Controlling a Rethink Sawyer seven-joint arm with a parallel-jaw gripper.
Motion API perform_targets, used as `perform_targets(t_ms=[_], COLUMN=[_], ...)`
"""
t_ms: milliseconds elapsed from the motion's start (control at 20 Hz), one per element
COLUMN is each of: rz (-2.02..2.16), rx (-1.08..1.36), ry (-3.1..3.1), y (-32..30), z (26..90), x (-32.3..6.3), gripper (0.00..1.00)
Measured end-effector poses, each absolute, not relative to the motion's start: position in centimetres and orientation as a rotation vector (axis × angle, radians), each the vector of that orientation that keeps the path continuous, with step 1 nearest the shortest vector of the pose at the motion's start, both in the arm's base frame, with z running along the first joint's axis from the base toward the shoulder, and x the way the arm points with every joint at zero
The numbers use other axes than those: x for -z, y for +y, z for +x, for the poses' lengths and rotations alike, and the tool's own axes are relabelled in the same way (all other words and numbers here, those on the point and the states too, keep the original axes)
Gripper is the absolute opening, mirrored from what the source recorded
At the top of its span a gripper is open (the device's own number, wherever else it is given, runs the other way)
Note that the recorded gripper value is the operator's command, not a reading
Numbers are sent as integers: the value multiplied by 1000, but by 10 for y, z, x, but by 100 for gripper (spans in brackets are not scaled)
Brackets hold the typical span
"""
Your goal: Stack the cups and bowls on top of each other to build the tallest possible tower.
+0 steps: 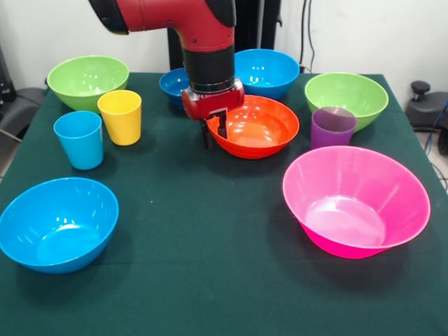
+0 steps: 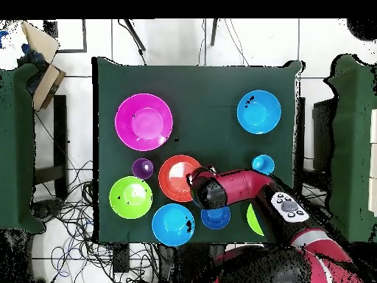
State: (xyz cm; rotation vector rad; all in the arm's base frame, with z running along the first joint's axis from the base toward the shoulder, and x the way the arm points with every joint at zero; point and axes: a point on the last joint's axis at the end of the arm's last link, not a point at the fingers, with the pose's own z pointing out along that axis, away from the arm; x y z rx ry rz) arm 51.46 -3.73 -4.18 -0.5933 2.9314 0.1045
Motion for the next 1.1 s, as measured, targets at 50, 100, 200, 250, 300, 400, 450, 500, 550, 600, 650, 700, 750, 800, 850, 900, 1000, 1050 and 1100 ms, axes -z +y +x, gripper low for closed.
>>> perform_targets(t_ms=[50, 100, 200, 250, 300, 400, 450, 500, 550, 600, 650, 700, 750, 800, 850, 900, 1000, 1050, 1100], rz=[-598, -604, -611, -613, -615, -626, -633, -640, -643, -646, -647, -639, -633, -628, -615, -603, -591, -582, -568], rx=[-101, -97, -91, -89, -88, -88, -89, -91, -92, -95, -98, -106, -107, -107, -106, -101, -91, -84, -70], ry=[2929, 2926, 2919, 2917, 2915, 2910, 2911, 2914, 2918, 2923, 2928, 2945, 2952, 2957, 2970, 2980, 2990, 2996, 3005], y=[-37, -36, -34, -33, -33, -29, -27, -25, -24, -22, -22, -22, -24, -25, -29, -34, -39, -43, -50], z=[517, 520, 526, 528, 530, 538, 542, 547, 551, 557, 561, 572, 576, 580, 588, 595, 602, 608, 615], x=[39, 36, 29, 27, 25, 19, 17, 14, 12, 10, 8, 4, 3, 1, -2, -4, -7, -9, -12], gripper=[0, 0, 0, 0, 0, 0, 0, 0, 0, 0, 0, 0, 0, 0, 0, 0, 0, 0, 0])
